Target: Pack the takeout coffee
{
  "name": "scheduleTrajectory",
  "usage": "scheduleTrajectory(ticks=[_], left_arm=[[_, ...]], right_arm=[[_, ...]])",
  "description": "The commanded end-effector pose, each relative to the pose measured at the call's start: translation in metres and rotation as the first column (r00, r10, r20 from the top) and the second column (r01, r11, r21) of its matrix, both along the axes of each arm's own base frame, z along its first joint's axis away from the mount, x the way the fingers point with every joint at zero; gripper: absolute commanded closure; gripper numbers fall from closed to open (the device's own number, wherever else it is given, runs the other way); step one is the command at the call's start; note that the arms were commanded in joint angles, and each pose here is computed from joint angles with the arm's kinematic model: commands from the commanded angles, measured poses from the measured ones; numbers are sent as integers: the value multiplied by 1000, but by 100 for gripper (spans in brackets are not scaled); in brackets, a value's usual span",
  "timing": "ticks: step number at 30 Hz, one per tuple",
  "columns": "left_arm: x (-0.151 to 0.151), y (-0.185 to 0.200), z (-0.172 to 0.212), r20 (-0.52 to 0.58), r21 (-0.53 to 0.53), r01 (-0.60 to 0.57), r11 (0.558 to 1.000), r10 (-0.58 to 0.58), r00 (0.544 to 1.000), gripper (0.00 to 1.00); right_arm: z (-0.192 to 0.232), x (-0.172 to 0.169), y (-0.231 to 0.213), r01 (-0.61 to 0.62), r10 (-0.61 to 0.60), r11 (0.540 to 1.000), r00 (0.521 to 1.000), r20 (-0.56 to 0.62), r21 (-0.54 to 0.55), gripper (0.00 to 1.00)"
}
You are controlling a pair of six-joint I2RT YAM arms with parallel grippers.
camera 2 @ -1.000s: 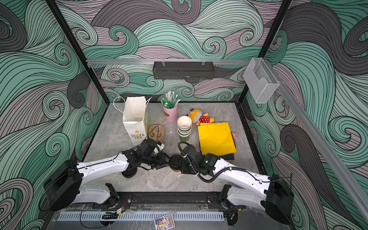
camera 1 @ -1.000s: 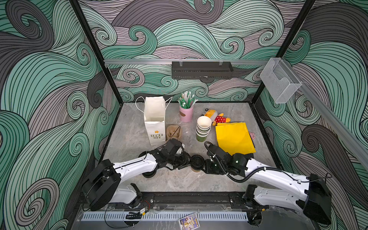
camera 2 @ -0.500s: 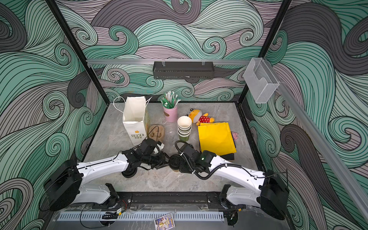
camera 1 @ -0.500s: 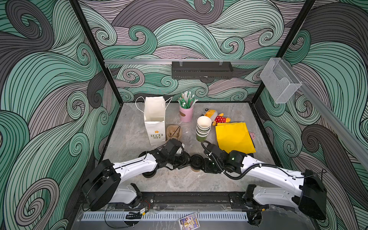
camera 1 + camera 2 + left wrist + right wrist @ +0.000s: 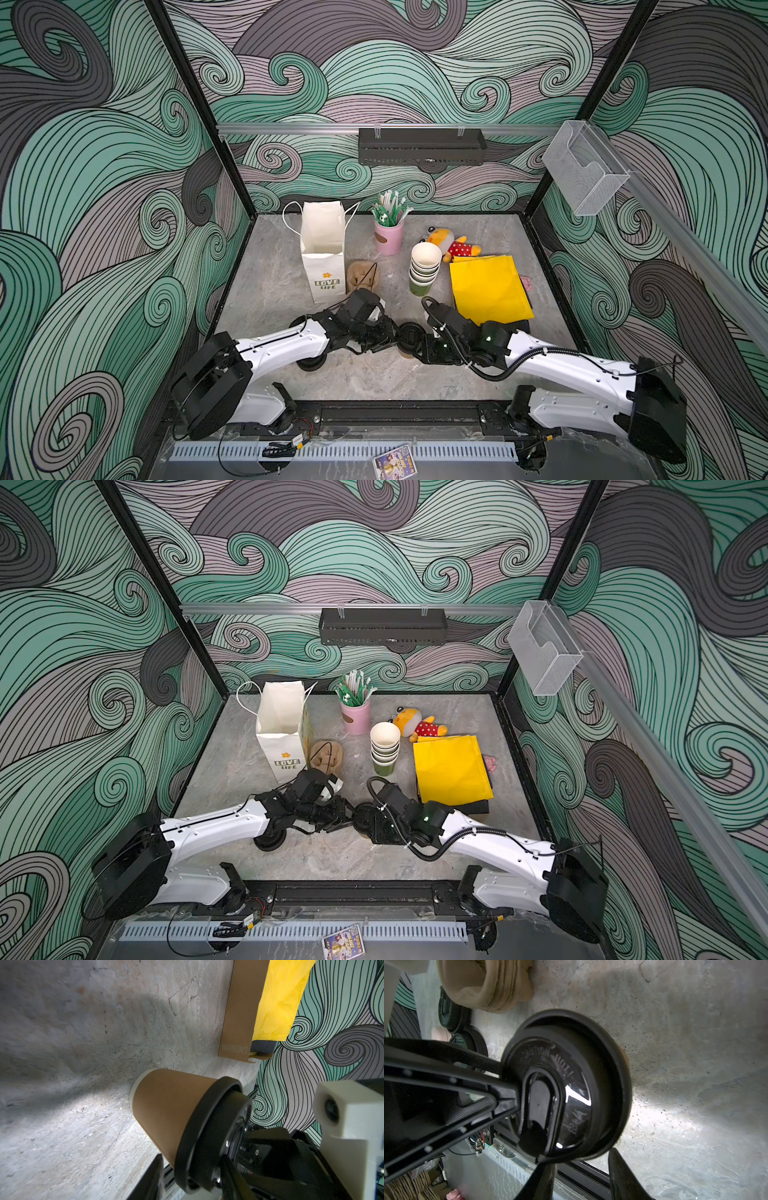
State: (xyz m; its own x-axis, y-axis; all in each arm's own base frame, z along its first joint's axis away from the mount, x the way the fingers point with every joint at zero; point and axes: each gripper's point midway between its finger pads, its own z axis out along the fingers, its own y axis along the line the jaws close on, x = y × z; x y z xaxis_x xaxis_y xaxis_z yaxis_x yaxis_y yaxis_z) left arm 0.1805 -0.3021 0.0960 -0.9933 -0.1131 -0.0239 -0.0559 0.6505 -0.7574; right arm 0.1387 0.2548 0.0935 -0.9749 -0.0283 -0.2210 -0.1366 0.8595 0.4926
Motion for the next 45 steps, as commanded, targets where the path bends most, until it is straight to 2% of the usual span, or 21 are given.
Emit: scheduleTrajectory(ticks=[1,3,6,12,16,18,20,23,26,30,37,45], left_arm=[[-9,11,-20,-42,93,11,996,-7,999,57],[-9,11,-20,-42,93,11,996,-7,999,57],[-9,11,-21,-44,95,11,995,-7,999,57],[-9,11,-22,-45,97,10,995,-6,999,57],[-9,11,-21,-44,98,10,995,-6,999,57],[-9,11,-21,-43,98,12,995,-8,999,57],[-9,11,-21,-43,100,12,995,-8,999,57],[-9,11,-20,-42,99,14,995,-10,999,57],[-9,11,-20,-40,101,15,995,-11,999,57],[-9,11,-18,-38,101,18,995,-14,999,57],[-8,9,-13,-32,103,28,994,-25,999,57],[-8,9,-13,-32,104,30,994,-27,999,58]], right_arm=[[-9,5,0,42,-42,999,999,5,-1,57],[-14,6,-4,52,-52,998,999,5,-23,56],[-28,6,-20,87,-87,990,996,3,-114,58],[-60,-3,-59,122,-139,938,990,-32,-325,60],[-67,-7,-68,117,-148,912,988,-49,-393,60],[-60,-5,-62,99,-124,921,991,-42,-376,58],[-45,-2,-47,75,-84,946,996,-16,-315,54],[-8,6,-25,52,-42,986,997,65,-157,47],[23,14,-23,57,-52,998,989,140,-35,45],[30,20,-33,86,-88,996,989,118,26,58],[22,27,-30,90,-92,995,994,61,35,79],[7,32,-32,123,-123,992,992,21,3,84]])
